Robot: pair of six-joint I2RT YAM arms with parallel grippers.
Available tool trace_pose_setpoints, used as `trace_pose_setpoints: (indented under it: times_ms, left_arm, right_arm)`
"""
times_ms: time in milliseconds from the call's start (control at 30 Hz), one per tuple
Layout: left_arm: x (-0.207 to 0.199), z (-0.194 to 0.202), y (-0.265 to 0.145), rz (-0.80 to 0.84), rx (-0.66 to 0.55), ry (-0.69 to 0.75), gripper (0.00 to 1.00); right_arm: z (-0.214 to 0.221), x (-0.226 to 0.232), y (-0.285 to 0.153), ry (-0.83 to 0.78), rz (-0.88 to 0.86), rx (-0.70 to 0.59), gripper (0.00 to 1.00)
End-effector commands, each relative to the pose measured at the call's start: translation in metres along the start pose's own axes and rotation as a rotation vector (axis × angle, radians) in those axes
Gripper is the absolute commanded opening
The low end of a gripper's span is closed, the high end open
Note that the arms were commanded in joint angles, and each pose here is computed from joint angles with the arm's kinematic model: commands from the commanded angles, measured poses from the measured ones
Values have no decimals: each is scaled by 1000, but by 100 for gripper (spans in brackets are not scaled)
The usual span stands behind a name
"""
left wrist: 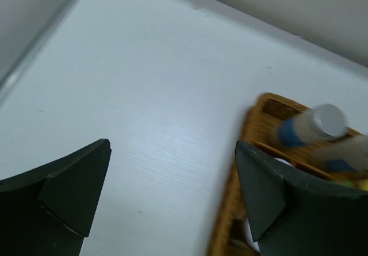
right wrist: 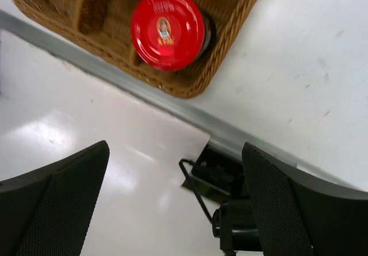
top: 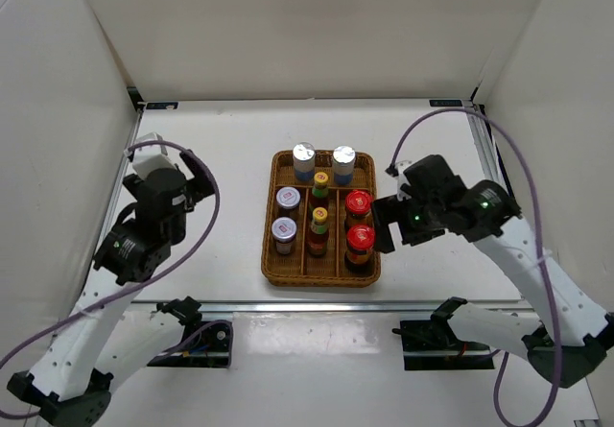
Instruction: Organize the condiment bottles
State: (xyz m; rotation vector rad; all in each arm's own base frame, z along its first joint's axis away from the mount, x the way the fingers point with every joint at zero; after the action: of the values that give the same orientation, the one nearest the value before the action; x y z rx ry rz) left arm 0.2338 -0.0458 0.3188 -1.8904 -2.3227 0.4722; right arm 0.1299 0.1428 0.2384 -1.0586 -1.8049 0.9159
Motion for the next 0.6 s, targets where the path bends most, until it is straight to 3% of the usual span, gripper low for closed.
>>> trace_pose_setpoints:
  times_ms: [0,100,167,267,400,567]
  left_arm:
    - [27,3,31,-172,35,247,100]
    - [41,6,56,-297,88,265,100]
    - [54,4,64,-377,78,196,100]
    - [56,20,73,-361,91,142,100]
    - [55,34,75,-334,83,87,100]
    - [48,61,71,-254,106,-19,100]
  right_arm:
    - [-22,-1,-36,-55,21,-144,99]
    - [-54,-12,-62,-90,134,-284,99]
    - [-73,-17,-84,-96,187,-390,99]
    - [-97,-32,-109,-69,325,-518,99]
    - [-120,-58,-177,-9,499,-819,99]
    - [-128,-67,-206,-106,600,-895,99]
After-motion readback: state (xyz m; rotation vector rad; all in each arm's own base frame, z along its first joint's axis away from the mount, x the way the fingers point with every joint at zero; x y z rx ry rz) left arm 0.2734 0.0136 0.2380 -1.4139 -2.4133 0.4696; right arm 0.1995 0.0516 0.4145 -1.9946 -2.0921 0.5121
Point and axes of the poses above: each gripper's point midway between its finger pads, its own y axis out along the fingers, its own x axis along the line the jaws close on, z = x × y, the point moved 2 cm from there along -y, back along the fingers, and after that the axes turned 9 degrees about y, right-handed, at the moved point
